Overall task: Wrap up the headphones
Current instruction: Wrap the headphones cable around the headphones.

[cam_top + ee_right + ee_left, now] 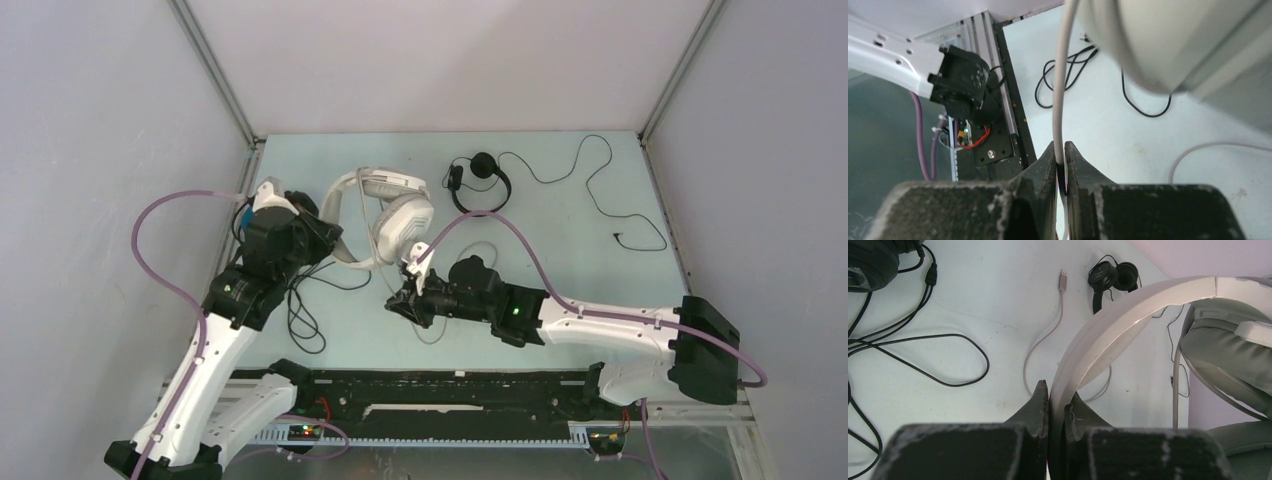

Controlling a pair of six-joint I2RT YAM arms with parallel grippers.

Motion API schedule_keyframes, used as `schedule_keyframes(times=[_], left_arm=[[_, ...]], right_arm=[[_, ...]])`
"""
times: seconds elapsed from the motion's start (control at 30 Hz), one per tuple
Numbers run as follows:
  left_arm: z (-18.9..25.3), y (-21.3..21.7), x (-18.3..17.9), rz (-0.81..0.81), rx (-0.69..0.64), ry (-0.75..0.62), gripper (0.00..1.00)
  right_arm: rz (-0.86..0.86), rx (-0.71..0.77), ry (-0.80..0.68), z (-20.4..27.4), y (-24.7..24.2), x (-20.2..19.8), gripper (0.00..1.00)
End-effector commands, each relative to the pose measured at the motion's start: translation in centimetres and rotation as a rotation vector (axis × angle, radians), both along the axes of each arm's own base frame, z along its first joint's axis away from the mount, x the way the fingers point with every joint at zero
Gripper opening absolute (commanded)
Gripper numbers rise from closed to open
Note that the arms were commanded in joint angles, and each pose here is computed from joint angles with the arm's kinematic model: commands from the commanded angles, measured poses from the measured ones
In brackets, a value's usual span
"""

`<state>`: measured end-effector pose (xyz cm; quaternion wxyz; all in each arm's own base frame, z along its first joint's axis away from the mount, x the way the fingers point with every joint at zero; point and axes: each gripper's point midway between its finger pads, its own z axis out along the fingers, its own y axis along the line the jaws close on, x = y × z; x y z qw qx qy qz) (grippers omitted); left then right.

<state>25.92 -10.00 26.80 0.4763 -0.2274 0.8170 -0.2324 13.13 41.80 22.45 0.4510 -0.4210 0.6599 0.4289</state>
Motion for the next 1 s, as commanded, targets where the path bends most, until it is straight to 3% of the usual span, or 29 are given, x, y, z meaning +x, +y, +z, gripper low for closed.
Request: schedule_keyframes(times=[0.0,0.13,0.5,0.6,0.77,0.97], left_arm=[[8.7,-0.5,0.3,0.011,-0.172,-0.221,0.0],[9.8,-0.7,-0.3,-0.002,-0.202,-0.235,0.0],[11.6,-0.6,-1.0,-0.013,-0.209,-0.255,0.0],[12.0,-0.6,-1.1,-0.017,-0.207,-0.263,0.0],[12.9,-0.7,-1.4,-0.032,-0.211,-0.287,0.0],[14.5,-1.1,-1.7,-0.068,-0.235,-0.326,0.0]], right_arm=[[0.041,0.098,-0.101,1.2,0.6,0.0,0.14],[0.052,0.099,-0.127,-1.3,0.4,0.0,0.2],[0.07,0.065,-0.123,-6.8,0.4,-0.4,0.25],[0.062,0.039,-0.108,-8.3,0.1,-0.3,0.19],[0.025,0.019,-0.059,-10.3,-1.3,-0.1,0.0],[-0.088,-0.024,-0.054,-11.3,-3.2,1.4,0.0]])
